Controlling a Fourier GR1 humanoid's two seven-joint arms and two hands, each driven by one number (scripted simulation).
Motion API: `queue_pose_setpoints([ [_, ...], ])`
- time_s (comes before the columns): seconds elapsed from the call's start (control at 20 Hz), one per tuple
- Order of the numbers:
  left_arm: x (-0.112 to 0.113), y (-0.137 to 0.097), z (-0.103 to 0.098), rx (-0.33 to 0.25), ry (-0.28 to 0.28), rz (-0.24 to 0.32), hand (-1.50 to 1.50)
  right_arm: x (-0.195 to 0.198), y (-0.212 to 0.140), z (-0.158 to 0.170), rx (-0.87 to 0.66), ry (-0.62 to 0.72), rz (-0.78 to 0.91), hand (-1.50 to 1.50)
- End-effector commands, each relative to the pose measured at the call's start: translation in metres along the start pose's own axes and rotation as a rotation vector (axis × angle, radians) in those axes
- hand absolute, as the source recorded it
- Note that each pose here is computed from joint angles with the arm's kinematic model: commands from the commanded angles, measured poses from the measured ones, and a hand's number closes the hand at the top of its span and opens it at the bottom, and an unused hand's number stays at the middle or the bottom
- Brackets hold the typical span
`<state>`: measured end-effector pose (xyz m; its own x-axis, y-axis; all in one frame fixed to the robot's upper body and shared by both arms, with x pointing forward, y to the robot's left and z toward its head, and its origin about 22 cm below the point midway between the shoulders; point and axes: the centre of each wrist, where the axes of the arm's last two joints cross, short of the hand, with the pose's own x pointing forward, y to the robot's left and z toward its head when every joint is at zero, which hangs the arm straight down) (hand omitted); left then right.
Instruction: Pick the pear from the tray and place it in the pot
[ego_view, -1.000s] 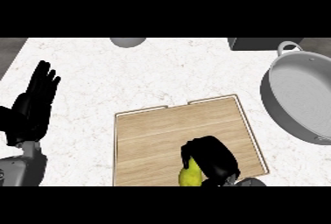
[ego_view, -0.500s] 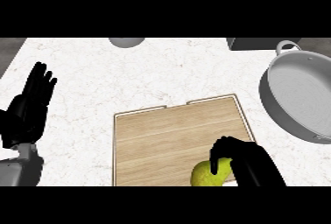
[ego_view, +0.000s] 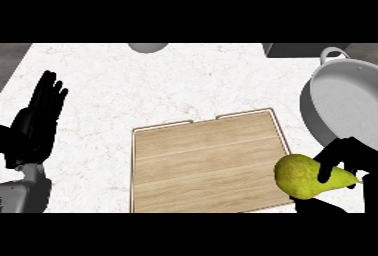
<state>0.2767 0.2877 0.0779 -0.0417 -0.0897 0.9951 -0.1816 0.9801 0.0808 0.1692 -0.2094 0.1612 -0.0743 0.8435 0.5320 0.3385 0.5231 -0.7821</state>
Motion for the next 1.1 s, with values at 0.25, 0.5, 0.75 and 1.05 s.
queue_pose_setpoints([
  [0.25, 0.027, -0.001, 0.003, -0.011, 0.011, 0.018, 0.00, -0.052, -0.036, -0.025, -0.093, 0.080, -0.132, 1.50],
  [0.5, 0.008, -0.010, -0.012, -0.009, 0.000, -0.002, 0.00, -0.083, -0.062, -0.070, -0.107, 0.120, -0.204, 1.50],
  [0.75, 0.019, -0.006, -0.004, -0.025, -0.001, 0.009, 0.00, -0.120, -0.039, -0.089, -0.139, 0.163, -0.307, 1.50],
  [1.05, 0.006, -0.020, -0.009, -0.043, 0.001, 0.013, 0.00, -0.164, -0.033, -0.109, -0.218, 0.173, 0.275, 1.50],
])
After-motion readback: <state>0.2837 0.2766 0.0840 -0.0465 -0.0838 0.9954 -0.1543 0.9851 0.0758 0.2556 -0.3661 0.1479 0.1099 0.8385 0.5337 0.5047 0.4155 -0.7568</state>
